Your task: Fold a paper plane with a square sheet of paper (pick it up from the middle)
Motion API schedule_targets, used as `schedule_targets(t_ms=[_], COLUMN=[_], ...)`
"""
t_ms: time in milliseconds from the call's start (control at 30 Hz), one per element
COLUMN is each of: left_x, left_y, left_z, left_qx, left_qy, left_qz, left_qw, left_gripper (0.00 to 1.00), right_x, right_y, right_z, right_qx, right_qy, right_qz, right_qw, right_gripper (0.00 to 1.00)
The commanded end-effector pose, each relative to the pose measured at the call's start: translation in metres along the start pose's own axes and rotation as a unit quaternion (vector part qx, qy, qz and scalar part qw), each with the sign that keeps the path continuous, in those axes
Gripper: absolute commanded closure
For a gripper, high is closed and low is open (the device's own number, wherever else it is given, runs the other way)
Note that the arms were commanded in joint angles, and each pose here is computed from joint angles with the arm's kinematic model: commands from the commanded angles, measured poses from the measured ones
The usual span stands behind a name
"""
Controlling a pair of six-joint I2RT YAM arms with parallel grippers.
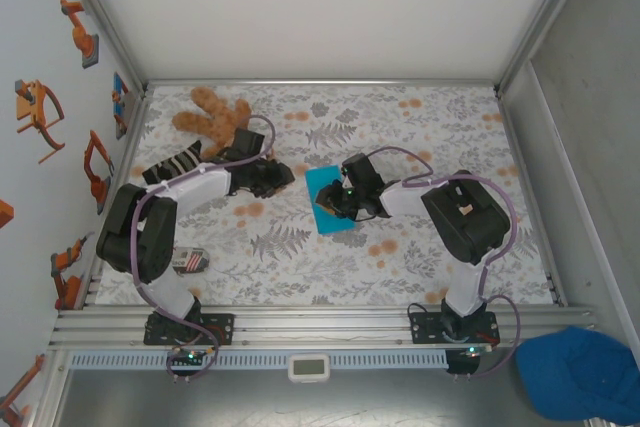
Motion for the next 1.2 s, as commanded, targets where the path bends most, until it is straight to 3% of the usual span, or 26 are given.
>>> schedule_targets(t_ms=[0, 533, 833, 1167], left_x=[-0.016, -0.033, -0.020, -0.009], left_y=[-0.012, -0.038, -0.046, -0.044], left_z=[-0.001, 0.049, 0.061, 0.070], left_qx=[0.013, 0.091, 0.108, 0.101], left_qy=[-0.029, -0.039, -0.008, 0.031], left_qz=[0.014, 0.039, 0.048, 0.060], left_qw=[0.999, 0.994, 0.993, 0.993], left_gripper=[0.74, 0.89, 1.00, 1.00], right_x=[-0.019, -0.028, -0.027, -0.026], right_y=[-0.007, -0.009, -0.009, -0.009], right_z=[0.004, 0.004, 0.005, 0.004], right_qx=[0.012, 0.026, 0.025, 0.025], right_qy=[-0.054, -0.114, -0.113, -0.113], right_qz=[0.007, 0.001, 0.001, 0.003], right_qw=[0.998, 0.993, 0.993, 0.993], right_gripper=[0.76, 0.97, 1.00, 1.00])
Point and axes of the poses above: each hand's point on the last joint's axis, 136 mm out from that joint toward the fingers, its own z axis out along the fingers, its own x axis along the line the jaws close on, y = z × x, the point moved 8 cm from there along -z, back along the fingers, and after that the axes turned 5 degrees about -z, right-handed, at the moved point
